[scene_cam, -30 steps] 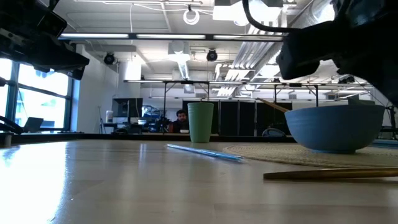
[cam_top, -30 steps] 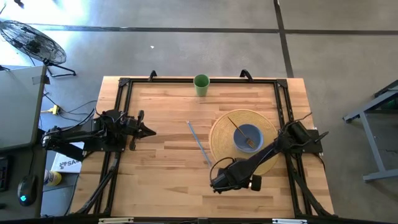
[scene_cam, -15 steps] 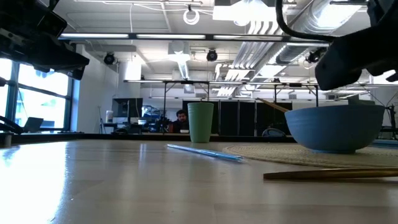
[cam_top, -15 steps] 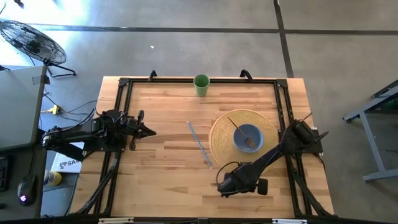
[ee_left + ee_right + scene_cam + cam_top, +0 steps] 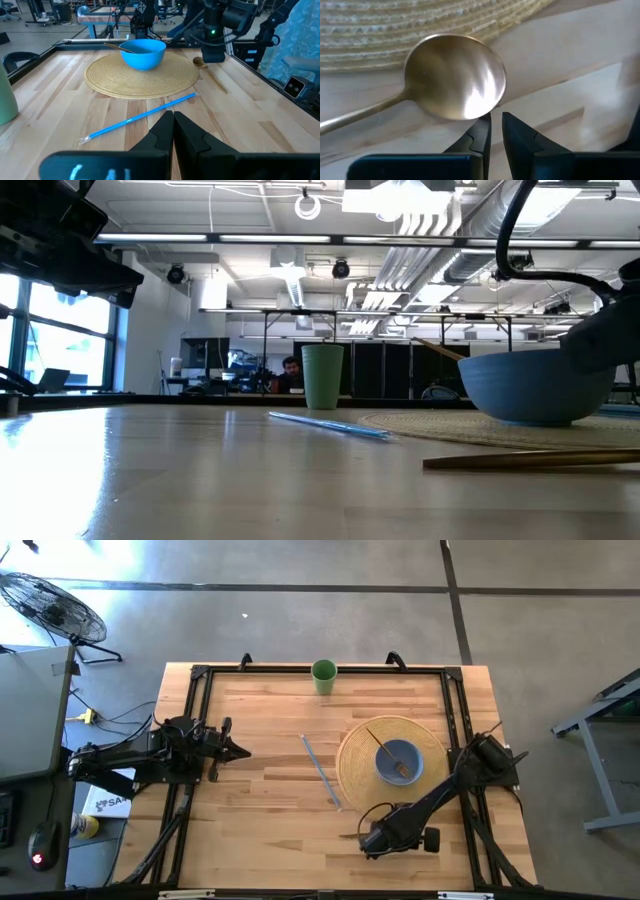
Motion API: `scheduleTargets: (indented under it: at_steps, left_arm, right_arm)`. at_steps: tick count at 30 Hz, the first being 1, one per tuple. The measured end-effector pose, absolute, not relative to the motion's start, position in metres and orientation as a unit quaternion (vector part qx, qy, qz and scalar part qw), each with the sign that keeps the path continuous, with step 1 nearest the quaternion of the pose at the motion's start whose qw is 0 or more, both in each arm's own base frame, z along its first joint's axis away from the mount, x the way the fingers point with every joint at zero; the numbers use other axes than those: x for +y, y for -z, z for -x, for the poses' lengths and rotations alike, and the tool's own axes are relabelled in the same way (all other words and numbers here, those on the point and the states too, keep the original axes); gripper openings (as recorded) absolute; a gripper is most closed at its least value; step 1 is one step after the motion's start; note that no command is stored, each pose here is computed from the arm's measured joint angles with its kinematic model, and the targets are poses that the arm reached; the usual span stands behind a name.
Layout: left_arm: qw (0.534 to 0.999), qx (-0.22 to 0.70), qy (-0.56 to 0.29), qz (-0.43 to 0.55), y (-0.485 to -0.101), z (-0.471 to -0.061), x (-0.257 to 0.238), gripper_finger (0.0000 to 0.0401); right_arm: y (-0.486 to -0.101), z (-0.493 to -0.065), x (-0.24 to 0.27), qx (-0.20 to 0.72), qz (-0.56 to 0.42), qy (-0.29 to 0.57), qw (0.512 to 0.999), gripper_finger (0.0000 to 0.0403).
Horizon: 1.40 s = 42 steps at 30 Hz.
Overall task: Pick & Place Utensil
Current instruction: Put the gold spoon into the blue bowl on the brown mat
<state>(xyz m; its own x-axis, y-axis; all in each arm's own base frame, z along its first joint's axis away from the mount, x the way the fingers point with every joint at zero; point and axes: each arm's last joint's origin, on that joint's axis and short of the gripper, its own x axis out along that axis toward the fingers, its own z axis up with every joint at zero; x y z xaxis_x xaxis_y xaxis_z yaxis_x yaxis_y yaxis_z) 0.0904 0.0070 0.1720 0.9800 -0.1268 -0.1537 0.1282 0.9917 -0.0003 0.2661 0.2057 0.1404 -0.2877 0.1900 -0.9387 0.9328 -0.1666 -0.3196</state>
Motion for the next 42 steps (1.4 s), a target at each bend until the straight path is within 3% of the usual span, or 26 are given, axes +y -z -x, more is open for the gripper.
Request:
scheduleTargets:
  at_steps: [42]
  left_arm:
    - [0.995,0.077,0.064,-0.005,-0.172,-0.09,0.007,0.001]
  right_arm:
    - [-0.153,-0.279,0.162,0.504,-0.468,0.592,0.421,0.0032]
